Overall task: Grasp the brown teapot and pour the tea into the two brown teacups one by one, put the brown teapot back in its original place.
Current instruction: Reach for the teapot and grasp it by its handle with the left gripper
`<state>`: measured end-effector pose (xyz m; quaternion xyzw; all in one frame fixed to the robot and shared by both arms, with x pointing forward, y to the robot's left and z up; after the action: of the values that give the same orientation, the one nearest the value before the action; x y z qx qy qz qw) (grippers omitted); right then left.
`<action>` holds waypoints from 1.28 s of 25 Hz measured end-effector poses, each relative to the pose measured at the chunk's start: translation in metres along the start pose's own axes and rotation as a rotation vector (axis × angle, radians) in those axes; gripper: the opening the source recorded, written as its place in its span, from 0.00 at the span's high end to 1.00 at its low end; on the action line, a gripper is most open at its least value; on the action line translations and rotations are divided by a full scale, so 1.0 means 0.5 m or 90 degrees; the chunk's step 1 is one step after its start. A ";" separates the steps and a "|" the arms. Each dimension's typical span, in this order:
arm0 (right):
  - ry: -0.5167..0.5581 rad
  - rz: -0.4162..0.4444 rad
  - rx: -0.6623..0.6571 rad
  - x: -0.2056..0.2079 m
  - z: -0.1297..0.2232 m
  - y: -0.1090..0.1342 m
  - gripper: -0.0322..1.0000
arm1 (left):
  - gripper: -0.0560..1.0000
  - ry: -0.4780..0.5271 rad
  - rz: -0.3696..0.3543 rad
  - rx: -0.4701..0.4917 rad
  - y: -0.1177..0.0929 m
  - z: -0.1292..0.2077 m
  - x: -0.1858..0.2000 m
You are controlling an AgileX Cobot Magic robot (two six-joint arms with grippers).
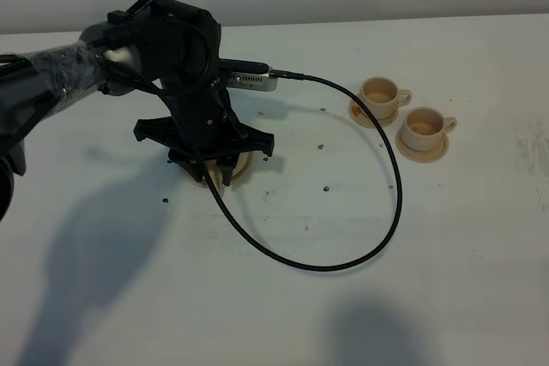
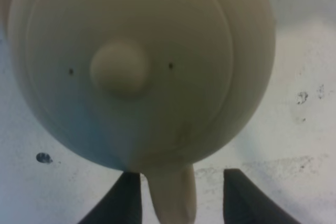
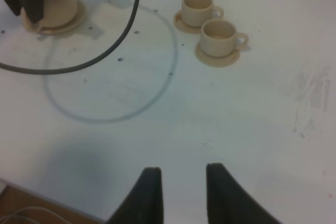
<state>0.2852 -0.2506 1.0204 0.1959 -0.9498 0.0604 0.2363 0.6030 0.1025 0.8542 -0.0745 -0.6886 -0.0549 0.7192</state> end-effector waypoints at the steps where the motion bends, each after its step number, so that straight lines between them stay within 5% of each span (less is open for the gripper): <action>1: 0.000 0.000 0.000 0.000 0.000 0.000 0.76 | 0.62 -0.001 0.001 0.000 0.000 0.000 0.001; 11: 0.000 0.000 0.000 0.000 0.000 0.000 0.76 | 0.67 -0.007 0.007 0.008 0.006 -0.006 0.007; 18: 0.000 0.000 0.000 0.000 0.000 0.000 0.76 | 0.86 -0.007 0.006 0.007 0.007 -0.006 0.008; 32: 0.000 0.000 0.000 0.000 0.000 0.000 0.76 | 0.87 -0.009 0.012 -0.017 0.006 -0.007 0.009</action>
<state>0.2852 -0.2506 1.0204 0.1959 -0.9498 0.0604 0.2363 0.6071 0.1047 0.8584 -0.0912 -0.6920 -0.0571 0.7138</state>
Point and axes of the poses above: a point on each arm's last joint axis where the gripper is mounted, x pointing back along that axis away from the gripper, y along the wrist's bending axis when the last joint is at zero, z = x × y, the point moved 8 cm from there along -x, pointing out along that axis toward the gripper, and after that the axes turned 2 degrees about -x, right-handed, at the moved point
